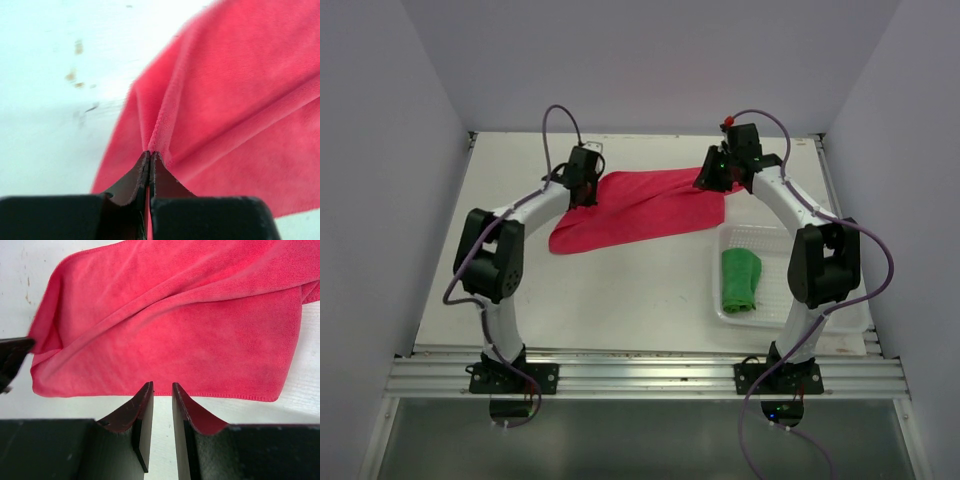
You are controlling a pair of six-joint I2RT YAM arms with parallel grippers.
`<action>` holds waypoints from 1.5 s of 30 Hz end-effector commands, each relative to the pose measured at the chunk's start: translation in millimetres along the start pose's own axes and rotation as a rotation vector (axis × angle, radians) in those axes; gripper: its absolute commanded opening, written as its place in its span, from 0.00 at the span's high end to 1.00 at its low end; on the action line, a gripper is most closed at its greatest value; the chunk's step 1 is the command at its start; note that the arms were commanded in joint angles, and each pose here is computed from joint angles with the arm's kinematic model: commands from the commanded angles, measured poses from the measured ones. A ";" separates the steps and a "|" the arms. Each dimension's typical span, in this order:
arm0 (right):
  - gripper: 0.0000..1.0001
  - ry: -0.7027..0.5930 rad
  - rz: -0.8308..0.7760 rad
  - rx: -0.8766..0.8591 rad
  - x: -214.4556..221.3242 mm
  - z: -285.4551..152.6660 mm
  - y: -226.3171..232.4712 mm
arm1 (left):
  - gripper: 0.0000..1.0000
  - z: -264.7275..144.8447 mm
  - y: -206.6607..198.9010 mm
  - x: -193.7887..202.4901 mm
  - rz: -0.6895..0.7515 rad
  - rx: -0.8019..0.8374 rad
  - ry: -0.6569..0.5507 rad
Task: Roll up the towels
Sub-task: Flatten the towel
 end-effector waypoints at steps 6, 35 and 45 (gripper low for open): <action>0.75 -0.041 -0.033 0.019 -17.3 -8.2 12.0 | 1.00 -108.5 78.3 -4.3 -0.126 -0.168 -0.152; 0.62 -0.079 -0.070 0.237 -49.5 89.5 49.3 | 1.00 -205.9 124.1 60.1 -0.353 -0.297 -0.332; 0.68 0.030 -0.127 0.259 -1.9 120.3 54.2 | 1.00 -193.1 115.7 50.4 -0.347 -0.221 -0.364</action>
Point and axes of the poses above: each gripper's point midway between its finger pads, its own z axis out along the fingers, its own y axis along the line the jaws close on, x = y × z, the point moved 7 cm from there along -z, back along the fingers, and after that the axes turned 1 degree about z, right-handed, at the moved point
